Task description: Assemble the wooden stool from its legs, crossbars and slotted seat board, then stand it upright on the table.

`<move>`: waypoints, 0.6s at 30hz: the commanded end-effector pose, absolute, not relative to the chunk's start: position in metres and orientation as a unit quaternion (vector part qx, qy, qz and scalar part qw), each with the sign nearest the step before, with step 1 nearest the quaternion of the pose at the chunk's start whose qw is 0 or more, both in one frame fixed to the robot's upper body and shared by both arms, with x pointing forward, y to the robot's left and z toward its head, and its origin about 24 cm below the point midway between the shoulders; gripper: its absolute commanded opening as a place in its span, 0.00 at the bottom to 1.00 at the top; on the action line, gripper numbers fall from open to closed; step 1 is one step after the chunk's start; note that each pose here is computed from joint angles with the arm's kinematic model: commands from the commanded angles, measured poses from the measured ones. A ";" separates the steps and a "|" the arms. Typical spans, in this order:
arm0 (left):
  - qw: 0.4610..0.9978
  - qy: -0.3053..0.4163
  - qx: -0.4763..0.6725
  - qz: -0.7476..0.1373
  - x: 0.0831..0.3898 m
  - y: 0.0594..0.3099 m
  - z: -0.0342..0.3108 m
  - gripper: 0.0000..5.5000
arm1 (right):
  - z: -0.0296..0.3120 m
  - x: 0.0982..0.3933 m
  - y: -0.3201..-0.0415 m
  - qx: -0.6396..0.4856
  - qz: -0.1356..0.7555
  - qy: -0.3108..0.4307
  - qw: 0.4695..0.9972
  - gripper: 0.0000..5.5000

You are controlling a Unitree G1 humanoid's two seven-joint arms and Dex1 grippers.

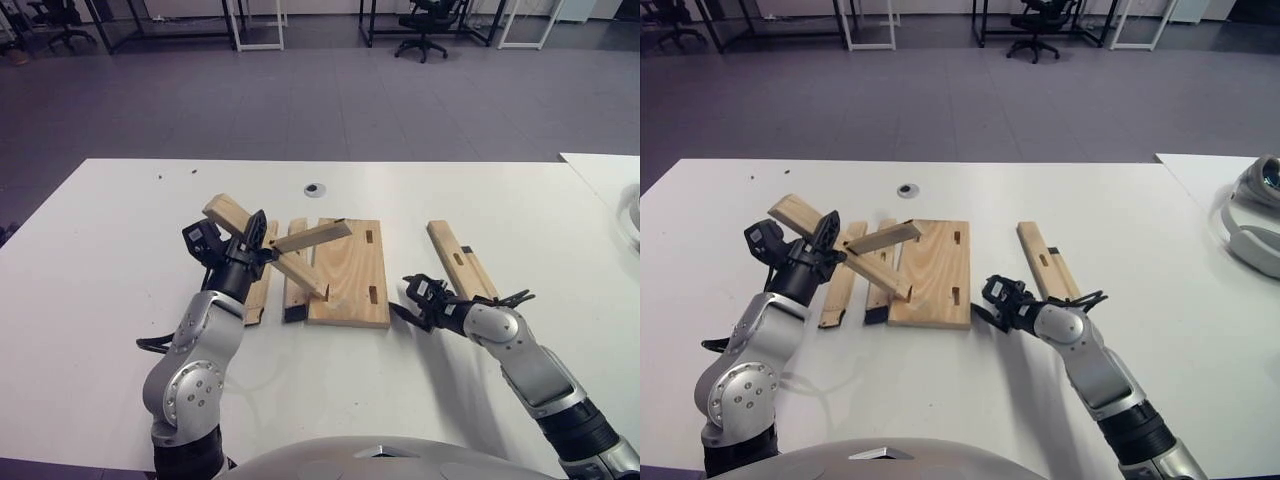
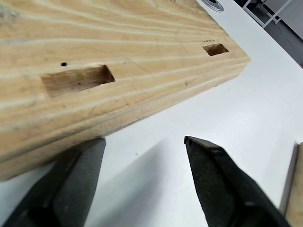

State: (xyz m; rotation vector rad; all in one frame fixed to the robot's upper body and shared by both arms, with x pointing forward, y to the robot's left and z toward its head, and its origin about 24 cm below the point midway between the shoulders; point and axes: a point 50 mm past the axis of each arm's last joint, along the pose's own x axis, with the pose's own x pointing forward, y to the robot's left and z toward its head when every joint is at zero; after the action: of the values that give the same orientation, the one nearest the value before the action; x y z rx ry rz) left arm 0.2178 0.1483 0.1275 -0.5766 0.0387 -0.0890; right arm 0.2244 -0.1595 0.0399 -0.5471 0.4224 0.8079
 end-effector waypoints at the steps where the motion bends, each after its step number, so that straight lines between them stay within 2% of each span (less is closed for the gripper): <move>1: 0.970 0.088 -0.223 -0.030 0.209 0.150 0.111 0.18 | 0.038 0.216 -0.141 -0.214 0.421 0.204 0.858 0.57; 6: 0.983 0.105 -0.141 -0.051 0.204 0.143 0.106 0.18 | 0.053 0.219 -0.127 -0.166 0.432 0.165 0.871 0.57; 9: 0.990 0.104 -0.057 -0.072 0.215 0.134 0.096 0.18 | 0.060 0.219 -0.124 -0.157 0.441 0.143 0.872 0.57; 13: 0.987 0.100 0.042 -0.121 0.221 0.115 0.081 0.19 | 0.063 0.223 -0.136 -0.165 0.427 0.141 0.878 0.57; 15: 0.992 0.054 0.033 -0.112 0.227 0.115 0.095 0.19 | 0.062 0.227 -0.146 -0.170 0.407 0.144 0.886 0.57; 18: 0.990 -0.032 -0.047 -0.132 0.230 0.111 0.127 0.19 | 0.064 0.232 -0.157 -0.169 0.374 0.141 0.901 0.57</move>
State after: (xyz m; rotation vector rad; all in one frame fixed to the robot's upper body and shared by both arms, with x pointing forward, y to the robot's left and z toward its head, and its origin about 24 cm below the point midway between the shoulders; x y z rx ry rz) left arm 0.2295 0.1096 0.1284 -0.0740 -0.0709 -0.2484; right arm 0.2272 -0.1486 0.0619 -0.3450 0.2989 0.8218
